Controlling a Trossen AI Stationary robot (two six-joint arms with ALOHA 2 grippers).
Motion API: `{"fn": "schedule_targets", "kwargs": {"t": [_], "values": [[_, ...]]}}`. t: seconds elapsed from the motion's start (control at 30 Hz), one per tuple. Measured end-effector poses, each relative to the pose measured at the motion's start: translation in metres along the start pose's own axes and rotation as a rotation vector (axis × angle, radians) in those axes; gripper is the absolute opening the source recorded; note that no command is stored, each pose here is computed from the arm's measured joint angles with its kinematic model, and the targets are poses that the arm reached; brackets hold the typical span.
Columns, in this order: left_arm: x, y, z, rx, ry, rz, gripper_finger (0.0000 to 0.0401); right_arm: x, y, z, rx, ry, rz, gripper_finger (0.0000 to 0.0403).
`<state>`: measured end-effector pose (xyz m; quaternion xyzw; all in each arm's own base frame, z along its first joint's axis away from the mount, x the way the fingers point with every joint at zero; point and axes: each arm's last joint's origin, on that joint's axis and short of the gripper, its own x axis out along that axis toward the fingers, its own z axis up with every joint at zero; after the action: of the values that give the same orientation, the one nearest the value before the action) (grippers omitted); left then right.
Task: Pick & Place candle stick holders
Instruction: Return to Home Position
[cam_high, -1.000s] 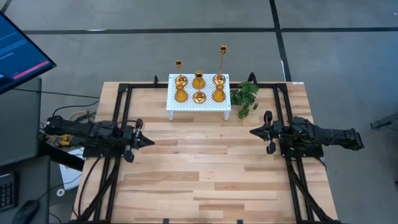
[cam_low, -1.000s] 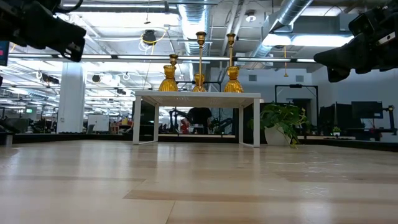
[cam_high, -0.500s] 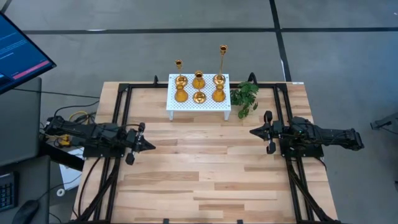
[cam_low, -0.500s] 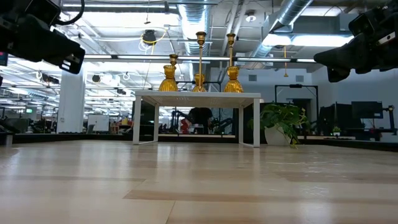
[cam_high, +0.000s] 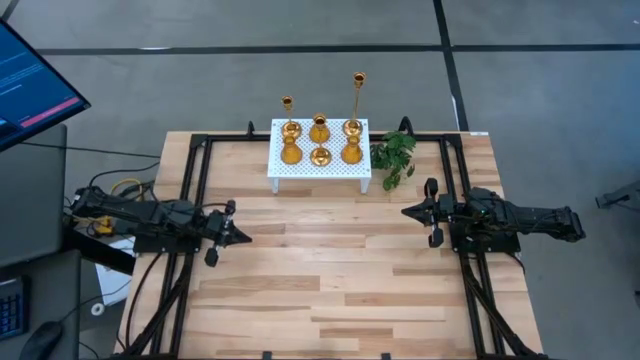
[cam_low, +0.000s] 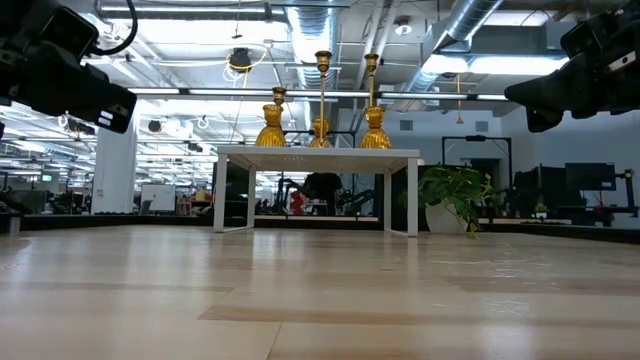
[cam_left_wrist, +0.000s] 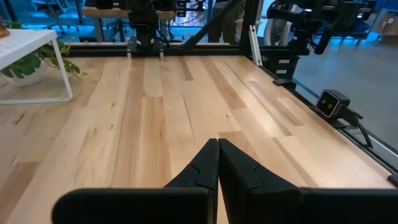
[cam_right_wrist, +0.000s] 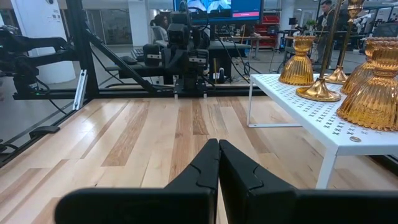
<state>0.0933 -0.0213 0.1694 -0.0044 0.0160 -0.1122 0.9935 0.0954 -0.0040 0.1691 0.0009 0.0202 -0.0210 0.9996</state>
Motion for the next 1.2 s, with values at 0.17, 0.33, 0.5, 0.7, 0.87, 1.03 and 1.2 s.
{"fn": "schedule_targets", "kwargs": {"t": [0.17,0.33,0.5,0.7,0.87,1.03,1.2], "values": [[0.0001,0.0000,-0.0001,0.002,0.002,0.000,0.0008,0.0000,-0.0001,0.0000,0.000,0.000,-0.001,0.0000],[0.0002,0.0000,-0.0001,0.057,0.001,0.000,0.0008,0.0000,0.0000,0.0000,0.000,0.000,-0.001,0.0000],[0.0002,0.0000,0.0000,0.058,0.000,0.000,0.0008,0.0000,0.0000,0.0000,0.000,0.000,0.000,0.0000],[0.0003,0.0000,0.0001,0.060,-0.004,0.000,0.0008,0.0000,0.0000,0.0001,0.000,0.000,-0.001,0.0000],[0.0003,0.0000,0.0003,0.060,-0.006,0.000,0.0008,0.0000,0.0000,0.0000,0.000,0.000,0.000,0.0000],[0.0003,0.0000,0.0010,0.060,-0.013,0.000,0.0008,0.0000,0.0000,0.0001,0.000,0.000,-0.001,0.0000],[0.0003,0.0000,0.0010,0.060,-0.014,0.000,0.0008,0.0000,0.0000,0.0001,0.000,0.000,0.000,0.0000]]}}
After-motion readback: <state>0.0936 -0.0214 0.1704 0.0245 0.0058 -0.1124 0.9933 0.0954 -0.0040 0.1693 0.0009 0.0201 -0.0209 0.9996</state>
